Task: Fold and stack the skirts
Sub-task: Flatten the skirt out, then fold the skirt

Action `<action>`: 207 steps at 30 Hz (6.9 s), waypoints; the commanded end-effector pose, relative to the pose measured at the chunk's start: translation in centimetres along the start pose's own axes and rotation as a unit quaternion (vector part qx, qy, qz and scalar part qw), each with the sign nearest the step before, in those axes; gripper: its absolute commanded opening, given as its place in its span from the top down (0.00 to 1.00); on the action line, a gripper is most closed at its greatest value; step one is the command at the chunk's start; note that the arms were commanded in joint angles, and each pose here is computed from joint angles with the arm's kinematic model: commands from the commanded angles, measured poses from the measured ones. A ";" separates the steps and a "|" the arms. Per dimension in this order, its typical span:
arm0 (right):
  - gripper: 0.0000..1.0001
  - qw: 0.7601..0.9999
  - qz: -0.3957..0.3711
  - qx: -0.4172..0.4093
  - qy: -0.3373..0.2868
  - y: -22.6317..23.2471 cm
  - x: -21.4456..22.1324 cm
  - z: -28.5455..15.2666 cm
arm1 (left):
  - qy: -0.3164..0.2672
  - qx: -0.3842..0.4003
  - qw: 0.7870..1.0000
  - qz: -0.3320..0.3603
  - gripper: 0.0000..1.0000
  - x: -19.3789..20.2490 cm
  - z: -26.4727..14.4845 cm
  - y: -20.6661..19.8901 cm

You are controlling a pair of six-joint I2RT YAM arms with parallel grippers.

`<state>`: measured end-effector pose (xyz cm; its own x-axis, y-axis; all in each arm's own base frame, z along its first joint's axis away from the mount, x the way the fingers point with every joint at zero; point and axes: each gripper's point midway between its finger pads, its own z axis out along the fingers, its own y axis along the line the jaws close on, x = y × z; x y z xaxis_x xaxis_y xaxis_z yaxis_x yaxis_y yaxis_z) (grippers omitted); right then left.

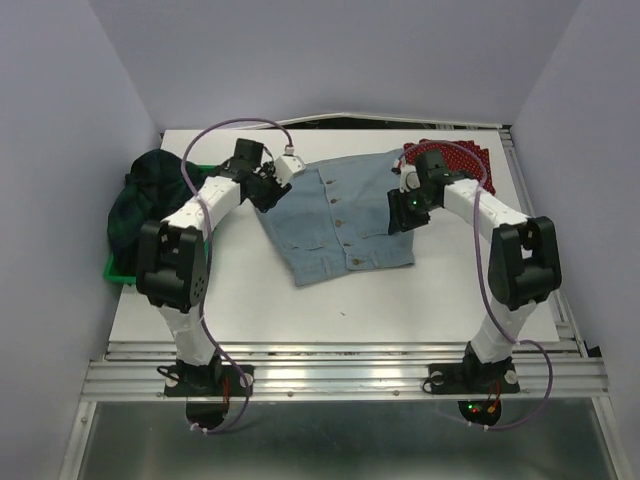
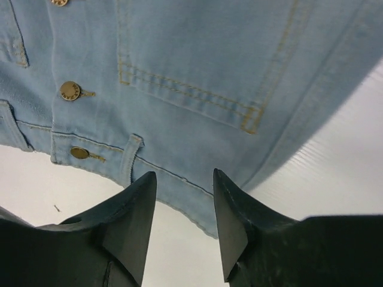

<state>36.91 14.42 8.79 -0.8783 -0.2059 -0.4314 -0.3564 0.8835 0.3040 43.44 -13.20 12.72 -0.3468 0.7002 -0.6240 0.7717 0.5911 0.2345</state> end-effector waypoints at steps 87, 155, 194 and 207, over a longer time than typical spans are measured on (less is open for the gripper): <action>0.45 0.809 -0.588 0.005 0.016 0.1 14.1 -7.6 | 0.102 0.224 0.941 0.233 0.45 9.6 -8.1 -22.3; 0.99 0.773 -0.633 0.010 0.043 -0.5 16.4 -7.3 | 0.106 0.205 0.930 0.286 1.00 13.2 -7.6 -28.7; 0.99 0.767 -0.640 0.020 0.034 1.5 10.8 -12.2 | -0.161 -0.029 0.981 0.103 1.00 -6.7 -17.9 -14.2; 0.99 0.760 -0.646 -0.023 0.064 1.0 12.2 -9.0 | 0.003 0.223 0.960 0.168 0.57 3.0 -8.6 -21.8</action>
<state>22.60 8.55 10.91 0.1557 -0.9424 -0.2961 -0.9714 -0.0916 -0.2192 22.90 -20.07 14.23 -0.0725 0.8247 -0.5608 0.9661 0.1978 0.1659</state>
